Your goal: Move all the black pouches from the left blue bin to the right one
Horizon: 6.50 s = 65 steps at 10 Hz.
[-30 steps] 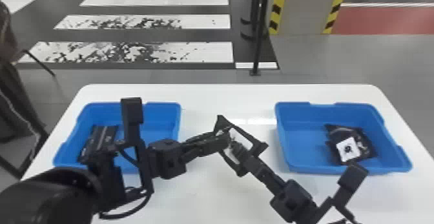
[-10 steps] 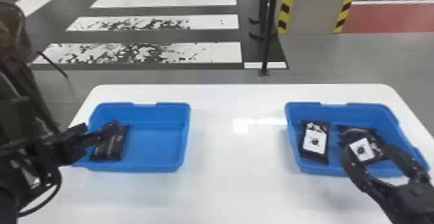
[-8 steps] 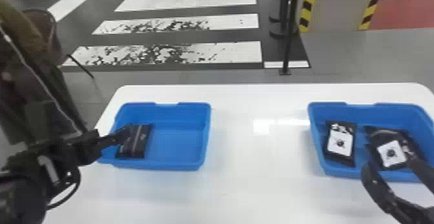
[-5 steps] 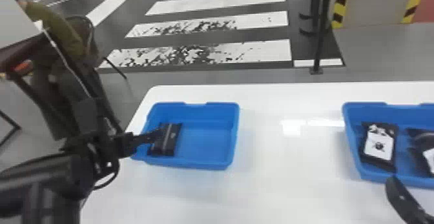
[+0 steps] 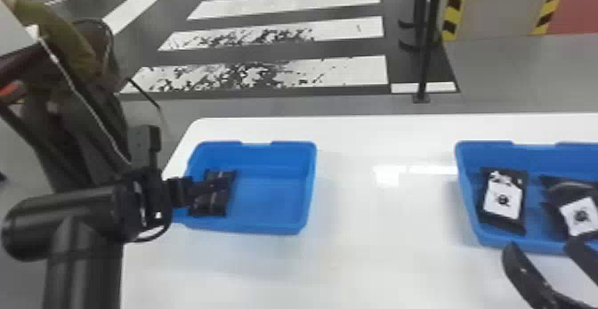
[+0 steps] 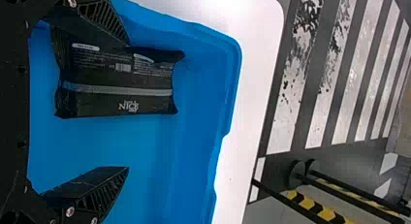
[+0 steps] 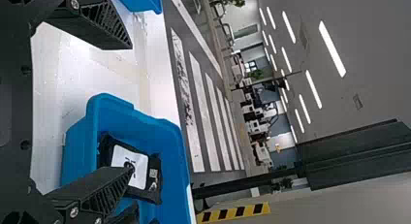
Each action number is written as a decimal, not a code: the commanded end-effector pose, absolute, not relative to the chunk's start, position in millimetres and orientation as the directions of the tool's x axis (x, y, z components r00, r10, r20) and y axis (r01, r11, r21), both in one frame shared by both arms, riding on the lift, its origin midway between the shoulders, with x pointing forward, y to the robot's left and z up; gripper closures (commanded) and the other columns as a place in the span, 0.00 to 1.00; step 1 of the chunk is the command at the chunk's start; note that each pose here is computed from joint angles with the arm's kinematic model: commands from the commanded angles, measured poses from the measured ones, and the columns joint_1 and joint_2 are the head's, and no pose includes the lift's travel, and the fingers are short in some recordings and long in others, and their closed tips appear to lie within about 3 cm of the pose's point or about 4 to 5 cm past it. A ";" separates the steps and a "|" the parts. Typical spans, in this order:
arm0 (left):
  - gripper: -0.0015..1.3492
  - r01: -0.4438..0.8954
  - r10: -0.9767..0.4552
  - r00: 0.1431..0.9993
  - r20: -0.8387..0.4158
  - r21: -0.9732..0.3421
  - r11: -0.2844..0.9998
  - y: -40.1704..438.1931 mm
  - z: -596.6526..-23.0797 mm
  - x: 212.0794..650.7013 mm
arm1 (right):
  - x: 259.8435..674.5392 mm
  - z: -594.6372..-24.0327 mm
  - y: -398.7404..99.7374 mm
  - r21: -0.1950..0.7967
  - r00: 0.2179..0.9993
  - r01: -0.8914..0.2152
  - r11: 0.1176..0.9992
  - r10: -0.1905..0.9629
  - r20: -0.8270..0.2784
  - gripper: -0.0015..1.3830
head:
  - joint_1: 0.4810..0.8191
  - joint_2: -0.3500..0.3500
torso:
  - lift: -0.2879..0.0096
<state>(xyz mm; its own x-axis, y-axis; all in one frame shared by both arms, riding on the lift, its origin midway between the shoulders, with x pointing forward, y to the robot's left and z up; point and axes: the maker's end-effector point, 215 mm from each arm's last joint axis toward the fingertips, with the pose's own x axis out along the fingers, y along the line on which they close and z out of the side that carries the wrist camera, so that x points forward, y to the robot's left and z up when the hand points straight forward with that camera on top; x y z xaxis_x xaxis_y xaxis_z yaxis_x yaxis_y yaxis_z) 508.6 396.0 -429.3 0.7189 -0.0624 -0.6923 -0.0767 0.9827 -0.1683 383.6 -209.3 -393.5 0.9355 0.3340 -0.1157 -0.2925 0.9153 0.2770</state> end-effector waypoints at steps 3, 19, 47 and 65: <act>0.10 -0.061 -0.072 0.666 -0.743 -0.151 0.987 382.6 -448.9 534.2 | 384.8 -397.0 -205.8 0.296 0.931 -0.299 0.907 0.345 -0.116 0.10 | 0.63 0.82 | 0.50; 0.85 -0.135 0.066 0.558 -0.827 -0.013 0.991 403.8 -449.3 500.6 | 377.4 -418.5 -198.3 0.392 0.913 -0.295 0.871 0.378 -0.154 0.10 | 0.63 0.87 | 0.50; 0.06 0.731 -0.742 0.492 -0.455 -0.246 0.636 -9.5 -339.5 407.1 | 476.6 -337.0 -104.8 0.546 0.816 -0.516 0.660 0.572 0.081 0.93 | 0.63 0.34 | 0.50; 0.12 0.396 -0.424 0.874 -0.239 -0.157 0.905 187.5 -323.6 407.5 | 411.0 -365.6 -296.6 0.136 0.982 -0.171 0.976 0.180 -0.052 0.10 | 0.63 0.18 | 0.50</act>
